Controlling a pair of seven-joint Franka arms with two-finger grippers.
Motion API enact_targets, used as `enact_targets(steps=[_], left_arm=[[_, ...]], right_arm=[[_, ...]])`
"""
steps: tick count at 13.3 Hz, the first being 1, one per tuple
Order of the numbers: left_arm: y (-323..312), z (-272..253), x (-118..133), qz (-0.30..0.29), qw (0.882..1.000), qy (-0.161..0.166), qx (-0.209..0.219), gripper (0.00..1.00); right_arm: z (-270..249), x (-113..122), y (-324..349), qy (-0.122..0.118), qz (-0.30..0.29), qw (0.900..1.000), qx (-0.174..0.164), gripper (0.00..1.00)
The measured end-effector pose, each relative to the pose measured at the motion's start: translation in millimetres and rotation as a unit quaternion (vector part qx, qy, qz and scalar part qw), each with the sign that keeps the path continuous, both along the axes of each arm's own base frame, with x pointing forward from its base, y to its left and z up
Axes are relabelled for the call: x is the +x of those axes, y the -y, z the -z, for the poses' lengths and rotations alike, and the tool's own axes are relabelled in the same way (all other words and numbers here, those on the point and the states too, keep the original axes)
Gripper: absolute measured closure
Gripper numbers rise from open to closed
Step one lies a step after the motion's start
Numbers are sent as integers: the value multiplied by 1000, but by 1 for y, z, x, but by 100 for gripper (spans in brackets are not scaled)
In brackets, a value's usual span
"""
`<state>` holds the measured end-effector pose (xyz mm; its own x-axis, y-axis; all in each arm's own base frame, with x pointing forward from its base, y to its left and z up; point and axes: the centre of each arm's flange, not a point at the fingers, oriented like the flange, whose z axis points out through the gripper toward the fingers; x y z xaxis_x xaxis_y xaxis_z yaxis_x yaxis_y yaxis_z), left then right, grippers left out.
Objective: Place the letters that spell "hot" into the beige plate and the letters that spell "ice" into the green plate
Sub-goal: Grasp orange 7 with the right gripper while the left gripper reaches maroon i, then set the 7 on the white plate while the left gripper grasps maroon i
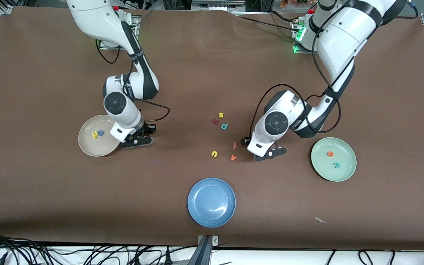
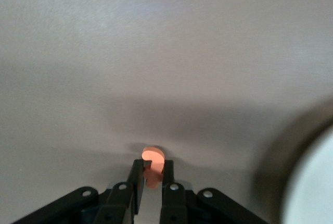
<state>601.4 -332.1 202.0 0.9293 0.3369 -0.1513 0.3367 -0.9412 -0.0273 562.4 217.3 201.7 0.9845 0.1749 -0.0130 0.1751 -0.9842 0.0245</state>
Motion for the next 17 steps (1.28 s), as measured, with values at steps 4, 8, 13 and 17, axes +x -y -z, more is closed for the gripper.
enact_targets(steps=[4, 8, 13, 17], left_arm=[[14, 6, 11, -36, 999, 4, -6, 6], [19, 16, 11, -37, 999, 7, -13, 21], [22, 22, 10, -39, 999, 7, -15, 39], [22, 26, 11, -40, 999, 7, -17, 45]], right_arm=[[-52, 18, 80, -34, 69, 997, -8, 82], [-46, 10, 143, -70, 112, 991, -25, 82], [-21, -1, 148, -87, 115, 989, -40, 82], [-17, 0, 157, -89, 120, 988, -42, 82]])
